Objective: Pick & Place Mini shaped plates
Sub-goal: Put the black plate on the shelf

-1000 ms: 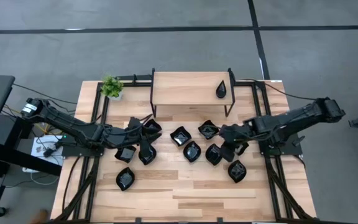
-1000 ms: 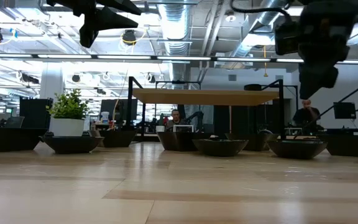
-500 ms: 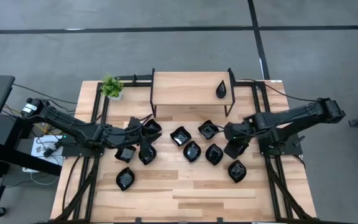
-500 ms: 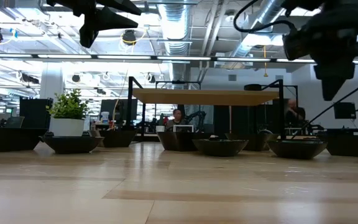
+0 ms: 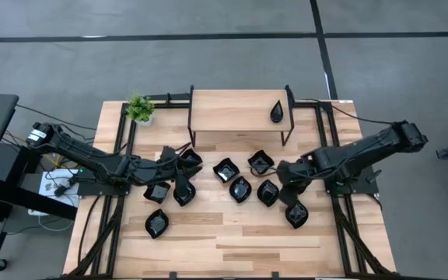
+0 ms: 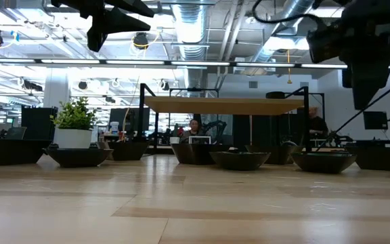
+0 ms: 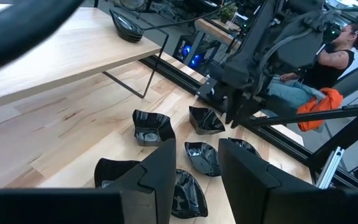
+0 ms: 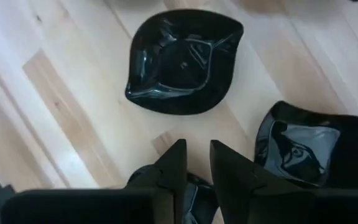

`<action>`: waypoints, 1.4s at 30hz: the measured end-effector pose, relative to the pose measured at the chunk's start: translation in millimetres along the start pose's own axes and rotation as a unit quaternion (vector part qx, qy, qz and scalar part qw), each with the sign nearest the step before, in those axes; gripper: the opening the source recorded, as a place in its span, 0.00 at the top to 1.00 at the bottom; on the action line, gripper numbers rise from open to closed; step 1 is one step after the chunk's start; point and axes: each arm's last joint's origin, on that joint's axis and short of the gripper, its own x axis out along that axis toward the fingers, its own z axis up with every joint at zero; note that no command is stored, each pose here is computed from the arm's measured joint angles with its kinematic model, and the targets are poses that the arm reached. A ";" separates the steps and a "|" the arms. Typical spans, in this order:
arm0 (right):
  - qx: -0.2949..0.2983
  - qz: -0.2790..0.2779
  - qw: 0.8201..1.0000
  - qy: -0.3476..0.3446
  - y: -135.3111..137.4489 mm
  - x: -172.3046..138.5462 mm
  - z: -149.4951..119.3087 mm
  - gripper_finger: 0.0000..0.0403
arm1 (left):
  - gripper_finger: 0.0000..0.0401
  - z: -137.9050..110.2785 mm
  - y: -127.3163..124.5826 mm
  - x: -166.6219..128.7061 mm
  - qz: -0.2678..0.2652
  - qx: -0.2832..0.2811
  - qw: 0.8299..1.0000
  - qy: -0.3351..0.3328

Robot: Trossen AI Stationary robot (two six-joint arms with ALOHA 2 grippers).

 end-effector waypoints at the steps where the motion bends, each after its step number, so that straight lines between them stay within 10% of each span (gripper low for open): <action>1: -0.005 -0.002 1.000 0.002 0.9 3.0 1.1 0.83 | 0.70 0.0 0.0 0.0 0.000 0.000 1.000 0.000; 25: 0.032 -0.048 0.995 0.086 17.0 9.3 -38.0 0.79 | 0.70 -0.2 -0.7 -0.1 -0.010 -0.001 1.000 0.005; 31: 0.144 -0.062 0.986 0.055 2.0 -14.2 -44.4 0.79 | 0.70 -0.2 -0.8 -0.1 -0.010 -0.002 1.000 0.005; 42: 0.397 -0.104 0.912 -0.012 -33.0 -35.8 -61.8 0.79 | 0.70 -0.2 -0.8 -0.1 -0.011 -0.002 1.000 0.005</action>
